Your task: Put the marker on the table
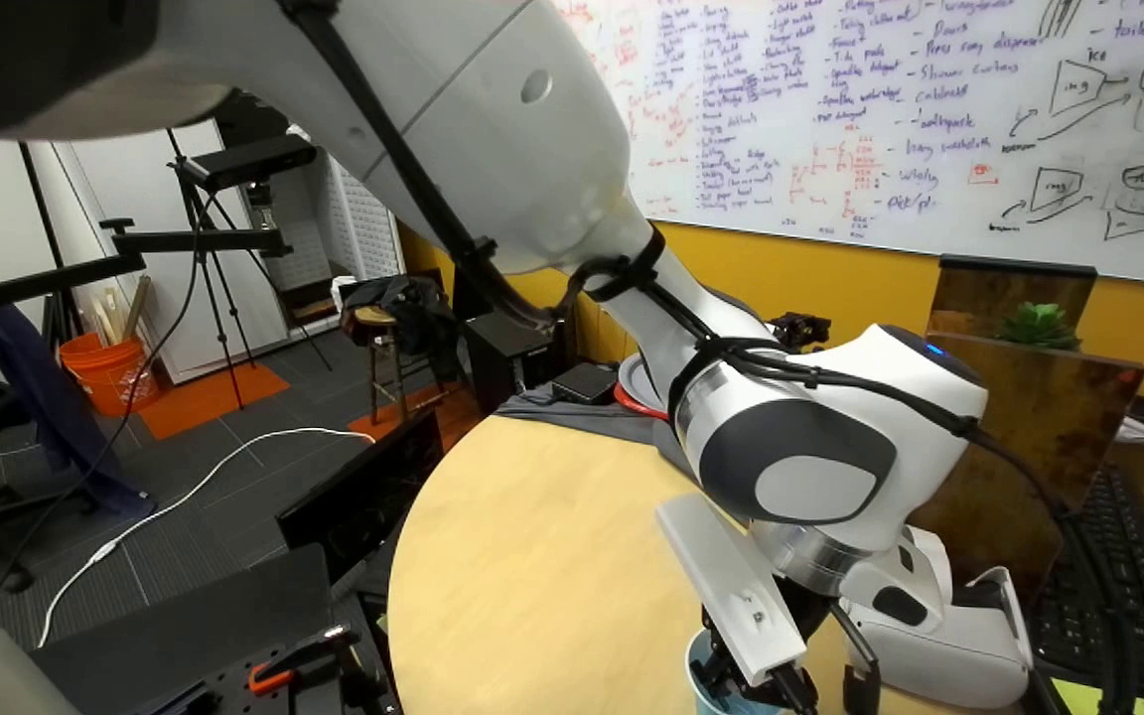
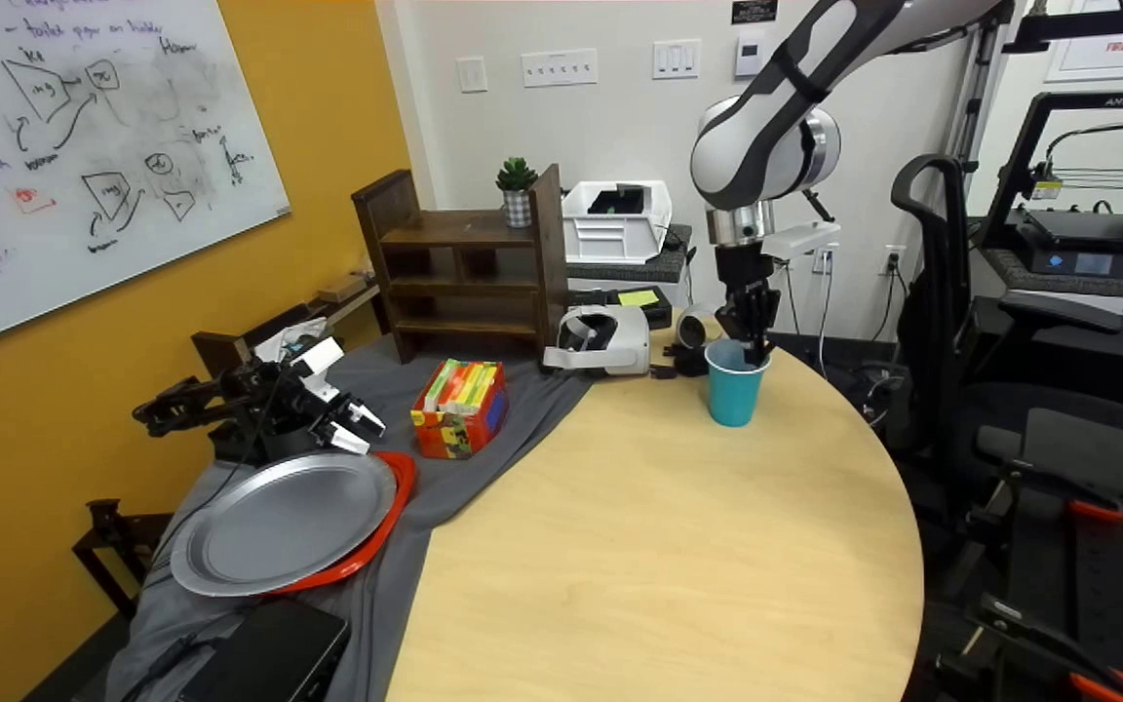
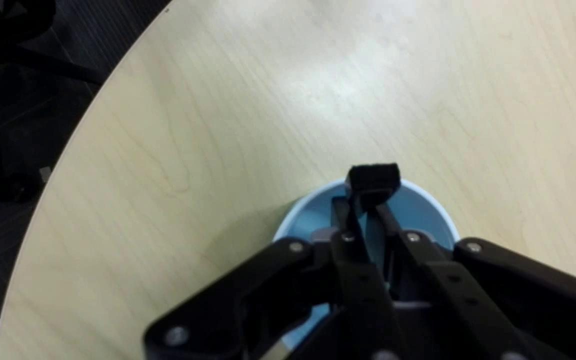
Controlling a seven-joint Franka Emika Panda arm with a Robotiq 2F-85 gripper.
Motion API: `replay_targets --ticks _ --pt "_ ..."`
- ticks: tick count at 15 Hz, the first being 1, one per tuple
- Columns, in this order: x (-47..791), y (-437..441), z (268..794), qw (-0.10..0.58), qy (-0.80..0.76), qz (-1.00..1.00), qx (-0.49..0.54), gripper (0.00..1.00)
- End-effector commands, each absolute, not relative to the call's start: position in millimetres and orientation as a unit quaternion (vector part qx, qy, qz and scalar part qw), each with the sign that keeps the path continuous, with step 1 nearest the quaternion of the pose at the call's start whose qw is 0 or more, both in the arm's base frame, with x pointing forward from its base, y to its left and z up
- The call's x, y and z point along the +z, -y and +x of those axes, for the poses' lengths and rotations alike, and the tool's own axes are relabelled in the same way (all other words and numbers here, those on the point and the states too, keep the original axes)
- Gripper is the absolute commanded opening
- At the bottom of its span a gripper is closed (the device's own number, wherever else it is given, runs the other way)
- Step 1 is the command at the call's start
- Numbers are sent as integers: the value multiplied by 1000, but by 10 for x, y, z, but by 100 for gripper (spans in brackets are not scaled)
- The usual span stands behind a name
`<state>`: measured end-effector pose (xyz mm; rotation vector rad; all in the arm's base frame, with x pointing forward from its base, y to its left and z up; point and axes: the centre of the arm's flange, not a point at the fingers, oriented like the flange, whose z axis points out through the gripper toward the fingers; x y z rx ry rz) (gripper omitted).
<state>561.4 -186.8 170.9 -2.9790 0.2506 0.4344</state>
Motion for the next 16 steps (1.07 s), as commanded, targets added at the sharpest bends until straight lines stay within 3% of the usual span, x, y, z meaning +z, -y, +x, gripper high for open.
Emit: replay_targets --ticks 1,16 --pt "2046 1754 5401 41 -83 -983 156 3" --pt "2705 1497 5172 -24 -69 -991 116 3"
